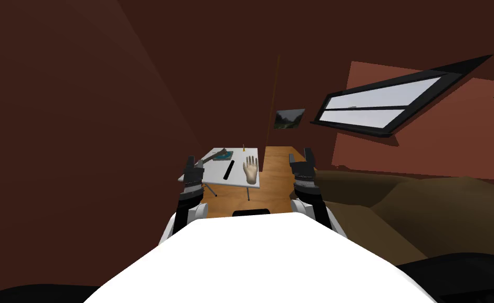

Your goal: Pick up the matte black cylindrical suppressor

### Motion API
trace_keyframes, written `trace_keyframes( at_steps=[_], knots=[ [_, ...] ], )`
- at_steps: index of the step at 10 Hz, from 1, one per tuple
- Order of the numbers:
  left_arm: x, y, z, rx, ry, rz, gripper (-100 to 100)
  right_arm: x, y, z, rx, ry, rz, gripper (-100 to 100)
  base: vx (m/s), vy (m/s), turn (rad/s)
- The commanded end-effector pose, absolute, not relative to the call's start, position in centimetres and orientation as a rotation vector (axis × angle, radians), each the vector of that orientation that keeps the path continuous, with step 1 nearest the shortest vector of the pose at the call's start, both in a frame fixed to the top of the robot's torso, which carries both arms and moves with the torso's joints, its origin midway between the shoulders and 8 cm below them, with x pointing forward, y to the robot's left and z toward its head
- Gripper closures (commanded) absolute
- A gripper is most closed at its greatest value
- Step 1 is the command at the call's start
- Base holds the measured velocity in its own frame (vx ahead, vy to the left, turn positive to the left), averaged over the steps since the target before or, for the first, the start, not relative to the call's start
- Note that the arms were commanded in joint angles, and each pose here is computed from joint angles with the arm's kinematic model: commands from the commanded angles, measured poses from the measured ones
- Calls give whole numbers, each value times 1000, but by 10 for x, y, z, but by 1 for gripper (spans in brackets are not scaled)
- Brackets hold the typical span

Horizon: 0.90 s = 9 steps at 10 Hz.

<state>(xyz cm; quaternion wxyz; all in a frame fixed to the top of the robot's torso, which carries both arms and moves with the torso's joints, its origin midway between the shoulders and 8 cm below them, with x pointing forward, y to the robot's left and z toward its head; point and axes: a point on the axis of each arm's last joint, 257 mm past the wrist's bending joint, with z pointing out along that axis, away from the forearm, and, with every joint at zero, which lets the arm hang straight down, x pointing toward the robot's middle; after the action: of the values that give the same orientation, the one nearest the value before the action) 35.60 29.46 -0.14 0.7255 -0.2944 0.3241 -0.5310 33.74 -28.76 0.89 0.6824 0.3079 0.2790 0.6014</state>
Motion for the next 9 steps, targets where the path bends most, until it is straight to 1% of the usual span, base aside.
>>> trace_keyframes(
  at_steps=[1,3,5,7,9],
  knots=[
    [358,296,-7,-648,746,-1168,-100,337,-288,9,690,626,1349,0,-5,-23,-21],
    [363,302,-21,-665,798,-1160,-100,337,-288,9,690,626,1349,0,-32,-60,-33],
    [369,315,-43,-711,858,-1145,-100,337,-288,9,691,626,1349,0,-38,-107,-51],
    [374,335,-71,-787,917,-1121,-100,337,-288,9,691,626,1349,0,-51,-135,-62],
    [376,361,-105,-889,973,-1084,-100,337,-288,9,691,626,1349,0,-23,-173,-80]
  ],
)
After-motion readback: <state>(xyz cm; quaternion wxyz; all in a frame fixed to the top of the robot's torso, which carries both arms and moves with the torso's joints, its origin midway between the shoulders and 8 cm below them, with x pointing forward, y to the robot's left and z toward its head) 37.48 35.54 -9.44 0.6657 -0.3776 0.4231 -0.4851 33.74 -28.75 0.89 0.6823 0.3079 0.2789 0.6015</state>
